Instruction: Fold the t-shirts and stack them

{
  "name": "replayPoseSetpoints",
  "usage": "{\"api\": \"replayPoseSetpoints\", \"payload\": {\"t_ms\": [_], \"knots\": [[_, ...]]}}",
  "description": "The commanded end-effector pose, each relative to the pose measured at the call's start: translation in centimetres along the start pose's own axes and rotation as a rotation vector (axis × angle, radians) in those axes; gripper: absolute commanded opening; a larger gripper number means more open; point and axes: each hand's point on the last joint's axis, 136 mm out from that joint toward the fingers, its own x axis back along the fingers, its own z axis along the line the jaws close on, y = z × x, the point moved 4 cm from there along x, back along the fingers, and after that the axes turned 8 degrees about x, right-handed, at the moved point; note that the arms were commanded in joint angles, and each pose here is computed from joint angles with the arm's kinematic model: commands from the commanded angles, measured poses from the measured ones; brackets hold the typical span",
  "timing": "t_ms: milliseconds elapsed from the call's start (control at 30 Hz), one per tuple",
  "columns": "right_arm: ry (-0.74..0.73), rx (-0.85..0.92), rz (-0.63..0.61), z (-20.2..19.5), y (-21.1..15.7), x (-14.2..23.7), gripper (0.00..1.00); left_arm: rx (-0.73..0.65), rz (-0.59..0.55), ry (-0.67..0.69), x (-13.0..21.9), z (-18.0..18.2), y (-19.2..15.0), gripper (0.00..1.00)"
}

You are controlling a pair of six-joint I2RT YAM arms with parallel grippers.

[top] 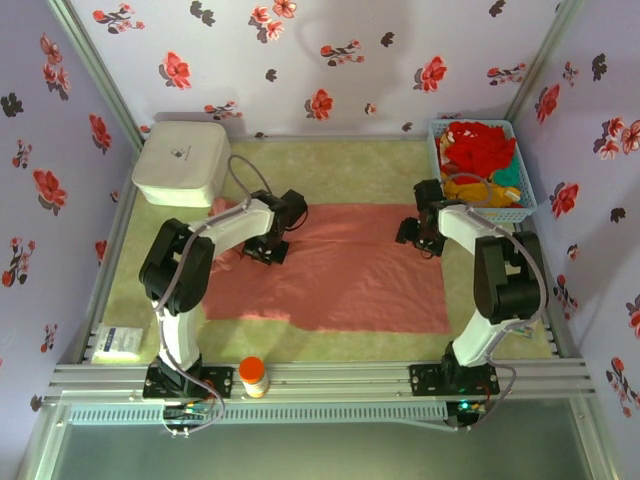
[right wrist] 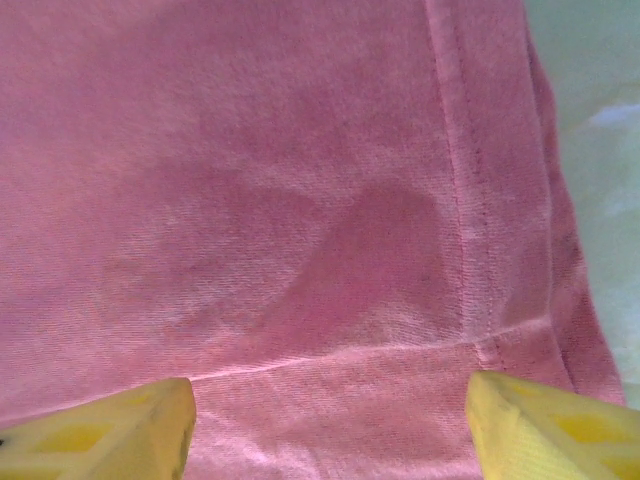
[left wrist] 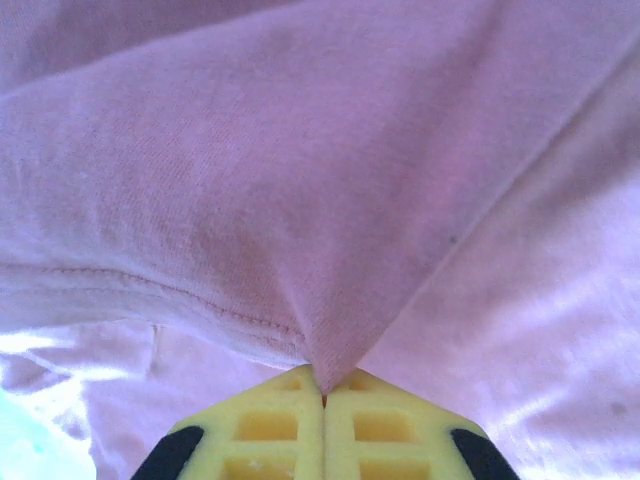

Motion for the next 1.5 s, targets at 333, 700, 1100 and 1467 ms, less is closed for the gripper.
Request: {"api": "replayPoseSetpoints", "payload": {"t_ms": [333,700,1100,1467], "knots": [[-0.017,-0.004,-0.031,0.1,0.7,0.0,0.71,-0.009,0.079,0.062,3.0,-2.3,-2.4,0.34],[-0.015,-0.002,-0.034,0.0,0.6,0.1,0.71,0.213,0.014,-0.196,4.2,3.6,-2.8,0.41],[-0.018,-0.005,-0.046,-0.2,0.3,0.4,0.72,0.502,0.003,-0.269,-2.7,9.9,-2.2,0.42],[-0.014,-0.008,-0.043,-0.3,0.1,0.6,0.72,0.528,0.026,-0.267,-5.8,9.4,-1.5,0.36]]}}
